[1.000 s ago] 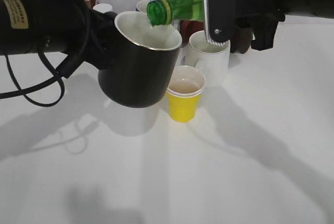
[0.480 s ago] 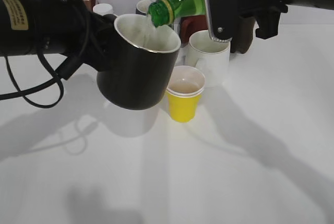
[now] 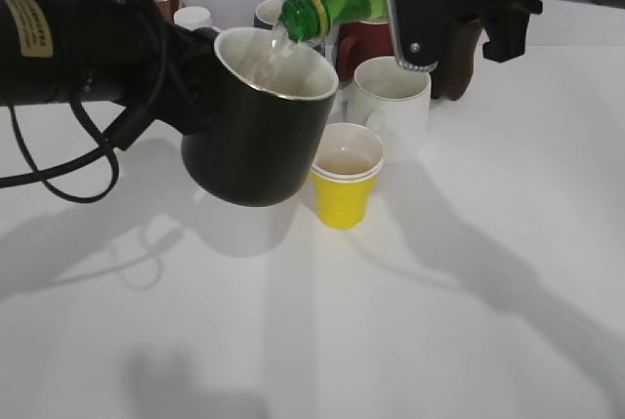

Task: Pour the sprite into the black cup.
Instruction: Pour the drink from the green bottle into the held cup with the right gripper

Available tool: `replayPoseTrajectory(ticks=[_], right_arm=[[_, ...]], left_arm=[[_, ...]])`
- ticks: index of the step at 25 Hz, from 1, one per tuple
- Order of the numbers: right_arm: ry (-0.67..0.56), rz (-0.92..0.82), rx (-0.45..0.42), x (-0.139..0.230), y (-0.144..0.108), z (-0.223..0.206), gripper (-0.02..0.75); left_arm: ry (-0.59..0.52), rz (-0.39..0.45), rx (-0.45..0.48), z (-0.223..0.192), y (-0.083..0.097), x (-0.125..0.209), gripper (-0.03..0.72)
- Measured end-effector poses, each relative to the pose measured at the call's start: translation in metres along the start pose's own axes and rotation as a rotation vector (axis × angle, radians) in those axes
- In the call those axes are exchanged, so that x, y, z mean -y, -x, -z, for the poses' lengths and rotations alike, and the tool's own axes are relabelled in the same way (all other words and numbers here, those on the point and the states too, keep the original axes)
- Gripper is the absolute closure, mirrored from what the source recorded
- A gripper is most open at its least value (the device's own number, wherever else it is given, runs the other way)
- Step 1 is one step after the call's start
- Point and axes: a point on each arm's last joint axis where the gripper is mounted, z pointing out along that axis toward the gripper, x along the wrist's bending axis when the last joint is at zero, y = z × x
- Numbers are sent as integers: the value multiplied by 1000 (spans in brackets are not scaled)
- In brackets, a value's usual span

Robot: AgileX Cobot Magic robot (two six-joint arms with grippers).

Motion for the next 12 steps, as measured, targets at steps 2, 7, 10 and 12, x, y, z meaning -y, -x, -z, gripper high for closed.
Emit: replayPoseTrajectory(ticks=[2,7,10,12], right_arm=[[1,1,2,0,1,0,339],[0,3,2,0,1,0,339],[-8,-3,0,1,1,0,339],[-10,-29,-6,1,0,0,339]], left_arm=[[-5,6,0,0,0,0,648],[-6,5,0,0,0,1,648],[-7,3,-1,0,0,1,648],[-7,3,-1,0,0,1,648]])
